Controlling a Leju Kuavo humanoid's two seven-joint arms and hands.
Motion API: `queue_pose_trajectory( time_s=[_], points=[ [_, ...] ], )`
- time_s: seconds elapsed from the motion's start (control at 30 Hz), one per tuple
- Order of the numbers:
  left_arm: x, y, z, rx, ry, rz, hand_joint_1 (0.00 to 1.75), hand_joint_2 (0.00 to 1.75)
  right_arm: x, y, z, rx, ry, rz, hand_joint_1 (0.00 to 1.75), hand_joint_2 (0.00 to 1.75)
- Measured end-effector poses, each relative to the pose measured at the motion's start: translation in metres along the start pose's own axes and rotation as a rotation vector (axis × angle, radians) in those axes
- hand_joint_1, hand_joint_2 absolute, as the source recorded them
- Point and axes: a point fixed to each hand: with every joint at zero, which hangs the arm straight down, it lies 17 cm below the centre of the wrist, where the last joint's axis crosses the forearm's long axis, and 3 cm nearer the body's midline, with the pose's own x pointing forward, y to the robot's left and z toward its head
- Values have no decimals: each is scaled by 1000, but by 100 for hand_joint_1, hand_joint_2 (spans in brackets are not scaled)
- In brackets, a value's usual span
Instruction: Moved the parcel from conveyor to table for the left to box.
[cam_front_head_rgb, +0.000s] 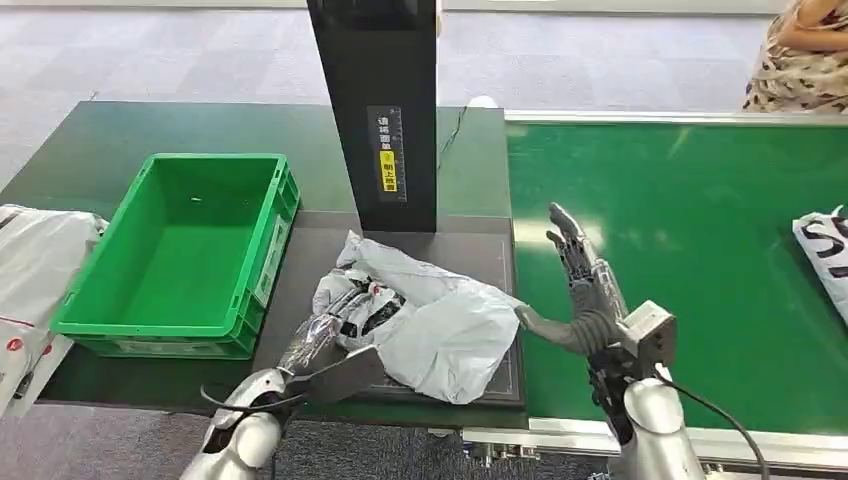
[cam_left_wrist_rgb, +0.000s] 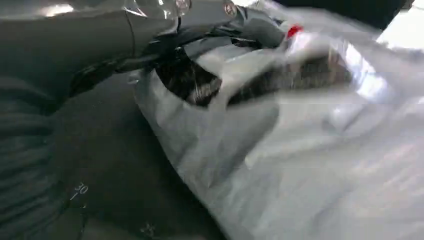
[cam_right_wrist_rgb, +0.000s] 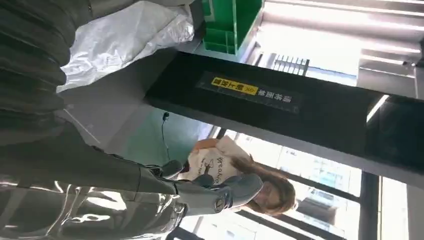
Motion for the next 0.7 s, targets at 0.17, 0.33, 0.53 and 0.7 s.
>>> queue_pose_trajectory(
  time_s=[0.17,0.33,0.53,0.7],
  points=[
    [-7,-2,-10,-18,15,-56,73,175,1,-1,13,-28,10,-8,0,175],
    [-6,1,-12,-2,-4,-41,175,175,0,-3,15,-39,14,-4,0,175],
    [2,12,-13,59,-50,-9,175,175,1,-3,15,-47,17,-10,0,175],
    [15,28,-12,142,-131,13,175,175,0,-2,16,-48,23,-13,0,175]
  ],
)
